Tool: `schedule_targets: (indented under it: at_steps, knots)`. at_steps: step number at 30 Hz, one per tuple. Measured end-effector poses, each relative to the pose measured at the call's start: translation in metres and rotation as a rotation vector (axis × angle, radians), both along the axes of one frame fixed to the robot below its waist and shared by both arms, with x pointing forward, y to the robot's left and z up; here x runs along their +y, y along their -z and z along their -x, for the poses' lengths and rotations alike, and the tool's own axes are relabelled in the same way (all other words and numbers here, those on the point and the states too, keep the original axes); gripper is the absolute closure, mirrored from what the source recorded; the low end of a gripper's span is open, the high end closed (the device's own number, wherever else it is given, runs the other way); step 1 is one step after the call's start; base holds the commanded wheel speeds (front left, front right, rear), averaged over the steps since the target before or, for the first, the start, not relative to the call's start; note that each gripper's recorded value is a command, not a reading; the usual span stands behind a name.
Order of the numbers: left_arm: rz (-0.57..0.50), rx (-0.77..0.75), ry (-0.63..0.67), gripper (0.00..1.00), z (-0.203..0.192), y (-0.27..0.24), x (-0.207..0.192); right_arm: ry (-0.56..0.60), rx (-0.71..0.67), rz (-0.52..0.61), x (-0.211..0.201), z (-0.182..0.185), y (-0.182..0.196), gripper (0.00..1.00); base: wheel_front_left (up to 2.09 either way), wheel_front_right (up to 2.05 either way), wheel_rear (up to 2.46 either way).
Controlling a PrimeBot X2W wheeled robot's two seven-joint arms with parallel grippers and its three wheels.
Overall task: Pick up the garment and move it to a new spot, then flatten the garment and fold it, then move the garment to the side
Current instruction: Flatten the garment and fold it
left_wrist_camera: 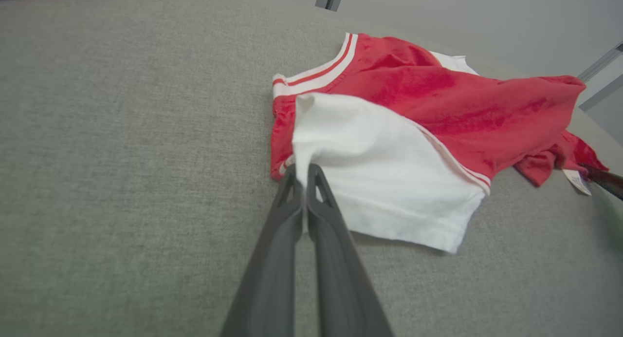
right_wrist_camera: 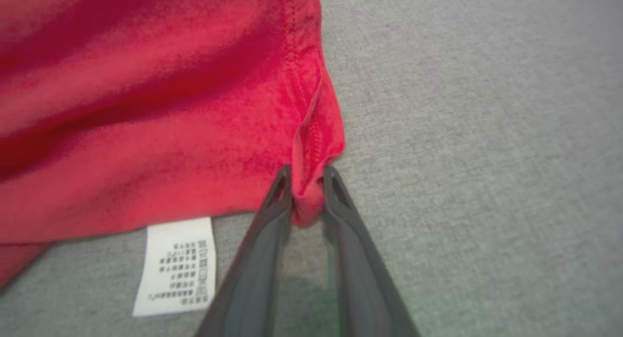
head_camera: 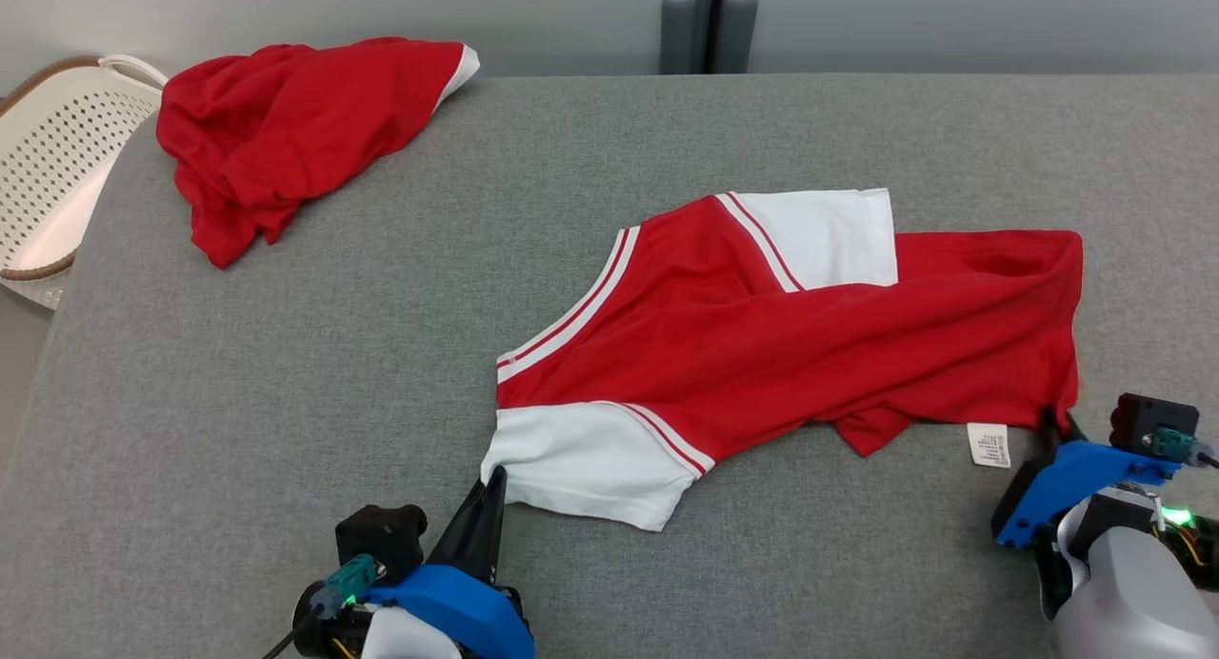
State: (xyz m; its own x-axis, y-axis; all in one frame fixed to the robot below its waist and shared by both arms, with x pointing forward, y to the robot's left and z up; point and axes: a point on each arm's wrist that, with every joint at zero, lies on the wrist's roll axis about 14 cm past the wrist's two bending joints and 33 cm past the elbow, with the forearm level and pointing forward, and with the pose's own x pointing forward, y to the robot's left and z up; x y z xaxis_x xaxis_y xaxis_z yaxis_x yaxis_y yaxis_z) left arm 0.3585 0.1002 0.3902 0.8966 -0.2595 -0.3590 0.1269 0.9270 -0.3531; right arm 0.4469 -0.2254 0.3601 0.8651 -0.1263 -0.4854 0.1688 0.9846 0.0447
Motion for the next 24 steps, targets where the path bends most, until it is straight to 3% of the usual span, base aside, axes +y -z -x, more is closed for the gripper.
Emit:
schedule_targets:
  at_steps: [7, 15, 16, 24]
  knots:
    - [0.074, -0.085, 0.004, 1.0, -0.019, -0.028, -0.01, 0.018, -0.081, -0.06, 0.006, -0.009, -0.02, 1.0, 0.0, 0.0, 0.0]
    - [0.256, -0.264, 0.009, 1.0, -0.042, -0.101, -0.025, 0.017, -0.237, -0.176, 0.022, -0.024, -0.074, 1.0, 0.0, 0.0, 0.0]
    - [0.307, -0.327, 0.018, 1.0, -0.044, -0.128, -0.028, 0.003, -0.317, -0.198, 0.026, -0.028, -0.099, 1.0, 0.0, 0.0, 0.0]
    - [0.479, -0.584, 0.068, 1.0, -0.037, -0.239, -0.03, -0.087, -0.561, -0.262, 0.029, -0.003, -0.182, 1.0, 0.0, 0.0, 0.0]
